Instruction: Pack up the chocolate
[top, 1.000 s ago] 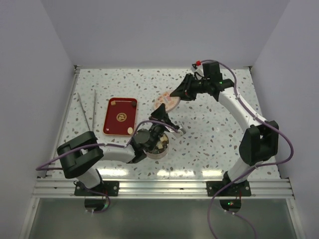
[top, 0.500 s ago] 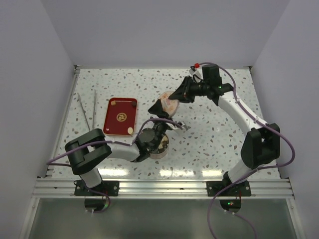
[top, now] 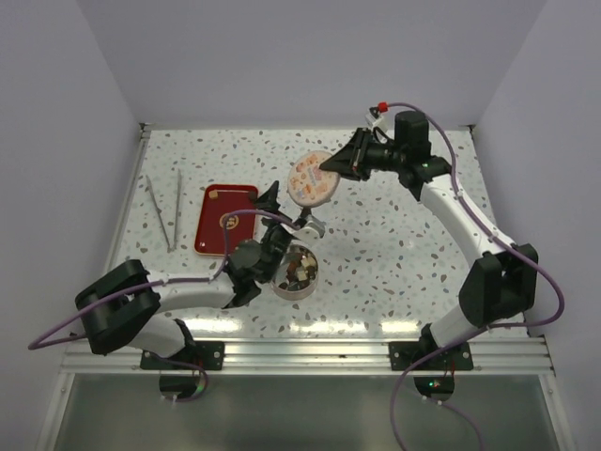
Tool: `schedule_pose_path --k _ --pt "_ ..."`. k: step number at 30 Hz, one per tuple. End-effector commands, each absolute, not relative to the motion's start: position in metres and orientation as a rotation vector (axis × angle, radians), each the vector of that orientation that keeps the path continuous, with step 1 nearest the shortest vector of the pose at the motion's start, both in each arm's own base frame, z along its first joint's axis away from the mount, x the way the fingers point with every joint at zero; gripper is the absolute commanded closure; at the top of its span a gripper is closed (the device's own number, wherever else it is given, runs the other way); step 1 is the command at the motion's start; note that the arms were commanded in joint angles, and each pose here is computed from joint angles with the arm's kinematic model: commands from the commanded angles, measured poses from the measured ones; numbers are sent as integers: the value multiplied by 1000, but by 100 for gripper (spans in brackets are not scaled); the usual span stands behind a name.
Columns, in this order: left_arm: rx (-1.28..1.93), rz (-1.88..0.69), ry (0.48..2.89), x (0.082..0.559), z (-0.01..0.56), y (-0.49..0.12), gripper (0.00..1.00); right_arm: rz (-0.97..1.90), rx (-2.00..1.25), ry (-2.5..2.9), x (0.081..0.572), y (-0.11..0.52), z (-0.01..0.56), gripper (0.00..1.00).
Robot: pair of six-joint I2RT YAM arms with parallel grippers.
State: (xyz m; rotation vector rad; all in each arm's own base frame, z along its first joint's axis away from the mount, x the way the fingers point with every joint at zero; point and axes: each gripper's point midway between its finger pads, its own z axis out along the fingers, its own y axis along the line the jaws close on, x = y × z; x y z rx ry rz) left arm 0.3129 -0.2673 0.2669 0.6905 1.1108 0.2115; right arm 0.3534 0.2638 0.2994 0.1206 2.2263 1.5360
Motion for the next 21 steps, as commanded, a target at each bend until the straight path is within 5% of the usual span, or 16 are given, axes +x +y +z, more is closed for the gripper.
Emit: schedule_pose_path --k 1,21 --pt "605 80 1119 305 275 -265 0 1507 54 2056 367 252 340 100" --pt "368 -329 1357 285 257 -222 0 1518 95 1984 343 227 335 100"
